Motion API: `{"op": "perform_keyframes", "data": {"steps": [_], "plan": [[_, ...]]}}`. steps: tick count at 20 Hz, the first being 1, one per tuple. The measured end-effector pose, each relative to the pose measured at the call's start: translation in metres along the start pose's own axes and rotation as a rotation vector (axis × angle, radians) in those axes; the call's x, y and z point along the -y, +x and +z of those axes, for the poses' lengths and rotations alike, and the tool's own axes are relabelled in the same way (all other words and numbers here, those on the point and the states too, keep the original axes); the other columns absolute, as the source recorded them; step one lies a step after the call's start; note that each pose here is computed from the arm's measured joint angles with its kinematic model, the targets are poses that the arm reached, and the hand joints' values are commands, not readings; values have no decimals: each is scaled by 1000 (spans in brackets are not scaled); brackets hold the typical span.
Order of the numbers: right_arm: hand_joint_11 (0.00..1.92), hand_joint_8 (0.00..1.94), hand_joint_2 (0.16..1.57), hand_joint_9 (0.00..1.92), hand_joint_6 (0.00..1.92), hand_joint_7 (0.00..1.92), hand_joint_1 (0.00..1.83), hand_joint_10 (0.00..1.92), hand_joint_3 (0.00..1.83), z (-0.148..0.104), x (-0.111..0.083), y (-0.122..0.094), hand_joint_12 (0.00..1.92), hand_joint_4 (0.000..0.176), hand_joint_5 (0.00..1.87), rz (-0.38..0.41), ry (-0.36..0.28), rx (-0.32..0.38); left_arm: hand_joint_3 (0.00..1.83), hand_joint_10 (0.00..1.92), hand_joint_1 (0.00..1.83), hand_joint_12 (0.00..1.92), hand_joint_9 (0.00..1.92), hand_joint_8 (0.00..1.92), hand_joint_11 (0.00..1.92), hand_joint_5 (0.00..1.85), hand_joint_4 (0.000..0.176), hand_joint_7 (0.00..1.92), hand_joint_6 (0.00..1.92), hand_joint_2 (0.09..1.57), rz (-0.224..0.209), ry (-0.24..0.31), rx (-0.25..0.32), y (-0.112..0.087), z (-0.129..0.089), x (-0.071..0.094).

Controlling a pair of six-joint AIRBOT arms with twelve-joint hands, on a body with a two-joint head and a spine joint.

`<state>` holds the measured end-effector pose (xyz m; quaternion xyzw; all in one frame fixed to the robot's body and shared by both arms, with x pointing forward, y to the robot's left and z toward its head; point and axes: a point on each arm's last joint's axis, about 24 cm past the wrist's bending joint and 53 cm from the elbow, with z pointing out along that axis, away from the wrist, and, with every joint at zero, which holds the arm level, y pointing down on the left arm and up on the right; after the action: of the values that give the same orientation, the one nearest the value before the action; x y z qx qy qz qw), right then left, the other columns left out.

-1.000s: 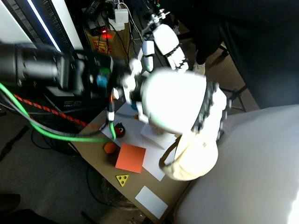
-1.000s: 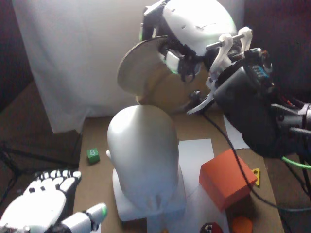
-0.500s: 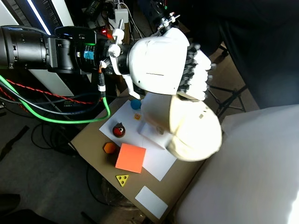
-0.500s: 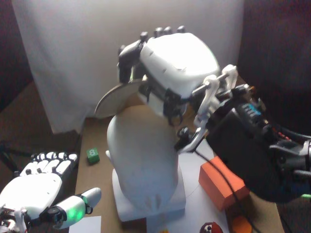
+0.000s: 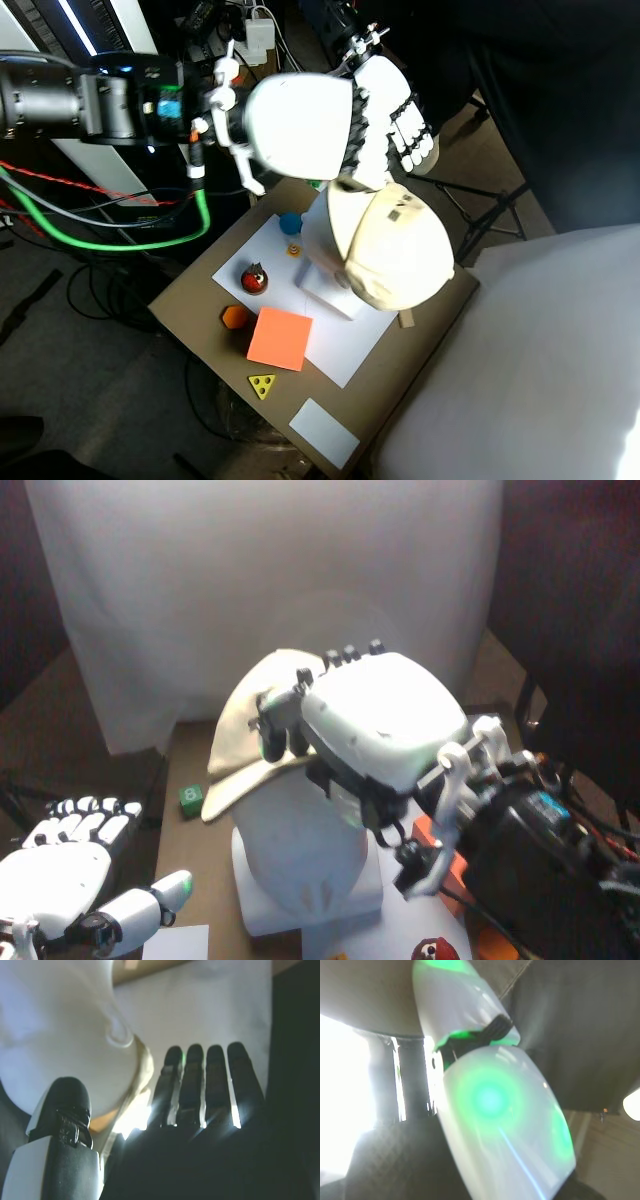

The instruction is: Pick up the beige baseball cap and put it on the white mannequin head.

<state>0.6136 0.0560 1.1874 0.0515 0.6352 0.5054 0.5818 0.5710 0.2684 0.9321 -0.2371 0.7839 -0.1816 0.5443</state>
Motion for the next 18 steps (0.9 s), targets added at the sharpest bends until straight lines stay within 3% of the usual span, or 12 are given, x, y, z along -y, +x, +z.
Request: {"op": "perform_keyframes", "data": {"steps": [5,12,18], "plan": [[796,840,1119,881,838,1022,1487,1260,0,-14,14,21,1705,0,886,-37,30,-45,1,0,0,0,0,0,0,73,0,27,0,1161,10,13,34,-11,1,2],[817,822,1107,939,812,1015,1490,1197,0,-29,26,42,1679,0,916,-97,36,-85,0,6,0,6,19,9,14,111,0,61,13,1156,21,0,19,-7,-1,-5],[807,819,1105,962,806,1015,1490,1171,0,-43,30,54,1683,0,917,-87,58,-116,0,0,0,8,8,1,7,108,0,61,3,1156,10,0,15,-8,-1,-5]]}}
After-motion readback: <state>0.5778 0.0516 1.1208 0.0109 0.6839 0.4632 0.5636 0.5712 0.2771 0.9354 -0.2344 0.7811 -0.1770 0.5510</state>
